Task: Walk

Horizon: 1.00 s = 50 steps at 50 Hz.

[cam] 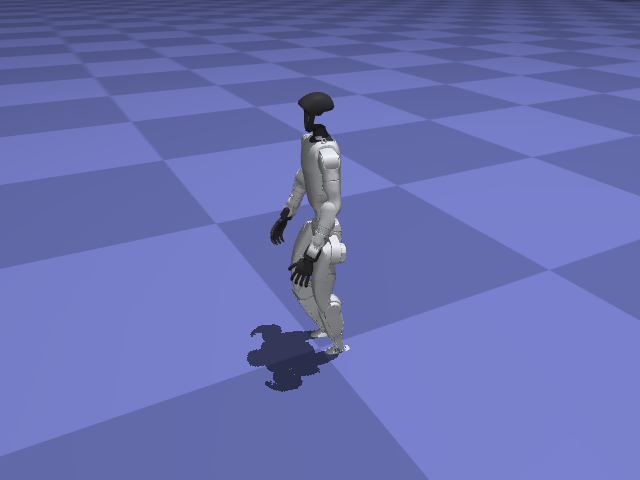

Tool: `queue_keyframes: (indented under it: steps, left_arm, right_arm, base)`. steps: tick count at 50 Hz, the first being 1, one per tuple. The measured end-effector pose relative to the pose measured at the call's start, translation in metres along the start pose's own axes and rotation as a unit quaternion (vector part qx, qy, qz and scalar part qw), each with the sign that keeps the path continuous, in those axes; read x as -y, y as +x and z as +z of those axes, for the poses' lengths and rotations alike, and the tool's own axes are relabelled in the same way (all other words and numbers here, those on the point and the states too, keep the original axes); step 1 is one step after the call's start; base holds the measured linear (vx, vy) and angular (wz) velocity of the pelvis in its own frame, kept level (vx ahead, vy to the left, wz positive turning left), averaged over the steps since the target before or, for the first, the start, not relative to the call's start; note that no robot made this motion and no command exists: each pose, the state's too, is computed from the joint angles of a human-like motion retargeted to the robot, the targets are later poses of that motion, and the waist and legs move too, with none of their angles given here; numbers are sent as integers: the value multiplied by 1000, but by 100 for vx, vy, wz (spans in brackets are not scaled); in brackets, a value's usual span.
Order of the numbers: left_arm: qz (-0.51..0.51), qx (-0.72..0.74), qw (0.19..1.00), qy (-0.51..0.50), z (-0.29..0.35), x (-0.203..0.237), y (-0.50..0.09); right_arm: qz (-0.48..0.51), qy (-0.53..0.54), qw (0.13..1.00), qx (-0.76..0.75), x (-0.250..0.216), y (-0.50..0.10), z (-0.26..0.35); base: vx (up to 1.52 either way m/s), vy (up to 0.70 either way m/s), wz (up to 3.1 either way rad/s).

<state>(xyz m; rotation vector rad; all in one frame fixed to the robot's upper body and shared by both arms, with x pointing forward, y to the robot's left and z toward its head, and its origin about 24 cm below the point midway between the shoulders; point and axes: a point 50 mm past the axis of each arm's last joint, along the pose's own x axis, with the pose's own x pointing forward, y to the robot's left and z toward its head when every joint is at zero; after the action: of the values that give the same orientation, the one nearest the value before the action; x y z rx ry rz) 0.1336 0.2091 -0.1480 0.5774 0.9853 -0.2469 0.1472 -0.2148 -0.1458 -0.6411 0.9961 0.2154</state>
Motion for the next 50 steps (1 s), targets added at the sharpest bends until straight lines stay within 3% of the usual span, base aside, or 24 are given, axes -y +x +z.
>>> queue_keyframes:
  steps: [33,50]
  left_arm:
    - [-52,-62,994,68,-26,10,-3]
    - [-87,-53,991,87,-24,28,-5]
  right_arm:
    - [29,111,991,-70,-6,-6,-33]
    - [1,126,992,-9,1,-2,-7]
  base:
    - [11,1,15]
    - [39,-8,2]
